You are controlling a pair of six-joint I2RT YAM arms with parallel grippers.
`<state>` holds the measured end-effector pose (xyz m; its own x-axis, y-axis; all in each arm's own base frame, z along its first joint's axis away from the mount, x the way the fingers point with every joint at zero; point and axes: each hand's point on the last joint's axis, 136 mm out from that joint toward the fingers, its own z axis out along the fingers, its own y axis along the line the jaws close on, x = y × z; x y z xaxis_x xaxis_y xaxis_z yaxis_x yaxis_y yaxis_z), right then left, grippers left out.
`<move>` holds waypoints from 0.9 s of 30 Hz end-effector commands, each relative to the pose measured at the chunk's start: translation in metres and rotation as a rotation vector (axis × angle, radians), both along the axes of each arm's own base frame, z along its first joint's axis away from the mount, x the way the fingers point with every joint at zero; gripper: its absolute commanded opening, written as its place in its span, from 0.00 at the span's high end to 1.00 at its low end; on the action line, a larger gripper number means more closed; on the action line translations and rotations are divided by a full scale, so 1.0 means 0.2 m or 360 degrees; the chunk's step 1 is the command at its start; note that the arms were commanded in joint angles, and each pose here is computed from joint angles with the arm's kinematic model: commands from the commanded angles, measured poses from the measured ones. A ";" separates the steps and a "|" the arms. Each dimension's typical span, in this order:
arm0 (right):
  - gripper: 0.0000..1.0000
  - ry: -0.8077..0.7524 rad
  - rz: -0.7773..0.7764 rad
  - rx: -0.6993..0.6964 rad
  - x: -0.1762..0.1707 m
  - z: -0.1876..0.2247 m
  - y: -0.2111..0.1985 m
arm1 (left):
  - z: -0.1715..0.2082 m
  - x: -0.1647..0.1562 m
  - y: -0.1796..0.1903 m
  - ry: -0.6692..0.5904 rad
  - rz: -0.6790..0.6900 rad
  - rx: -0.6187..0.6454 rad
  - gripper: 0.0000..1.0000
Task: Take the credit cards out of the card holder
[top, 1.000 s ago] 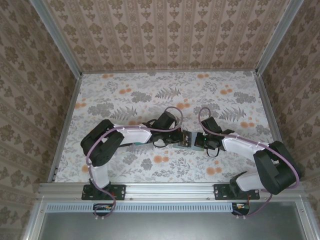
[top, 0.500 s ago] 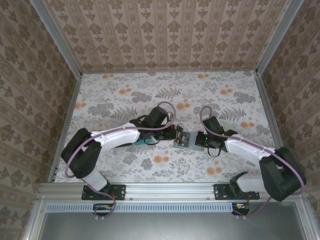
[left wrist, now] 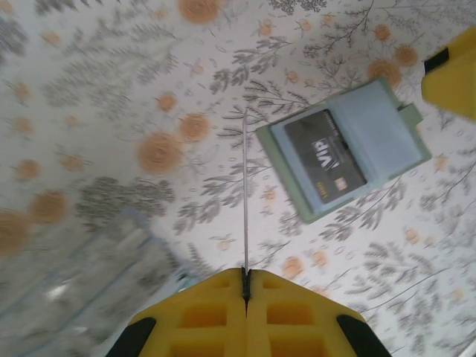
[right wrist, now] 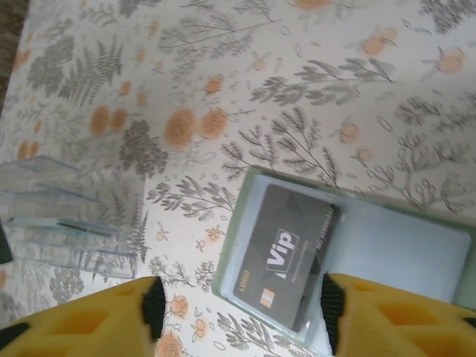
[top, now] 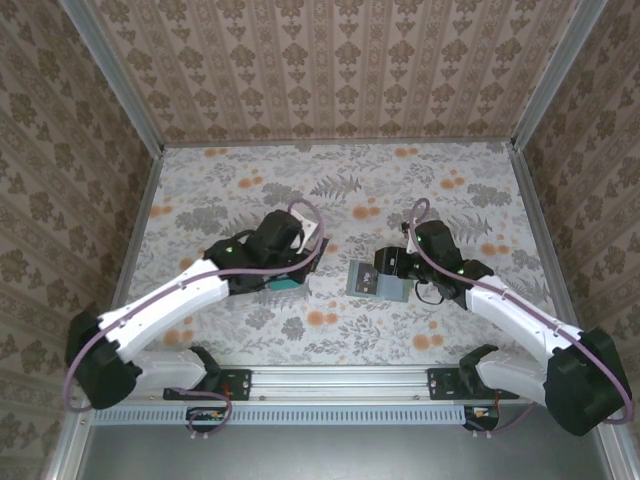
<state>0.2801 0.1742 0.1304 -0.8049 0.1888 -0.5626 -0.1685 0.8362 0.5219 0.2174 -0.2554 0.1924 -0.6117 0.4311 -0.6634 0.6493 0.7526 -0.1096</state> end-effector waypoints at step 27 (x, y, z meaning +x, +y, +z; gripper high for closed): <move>0.00 -0.0276 -0.0033 0.0098 -0.04 0.18 -0.03 | -0.28 -0.26 0.79 -0.0364 -0.0896 0.1114 1.00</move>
<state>0.2729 0.1701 0.1679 -0.7014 0.2344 -0.6732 -0.2531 0.8010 0.5426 0.1650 -0.0966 0.1390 -0.1566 0.9587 -0.2376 0.8740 0.2466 0.4188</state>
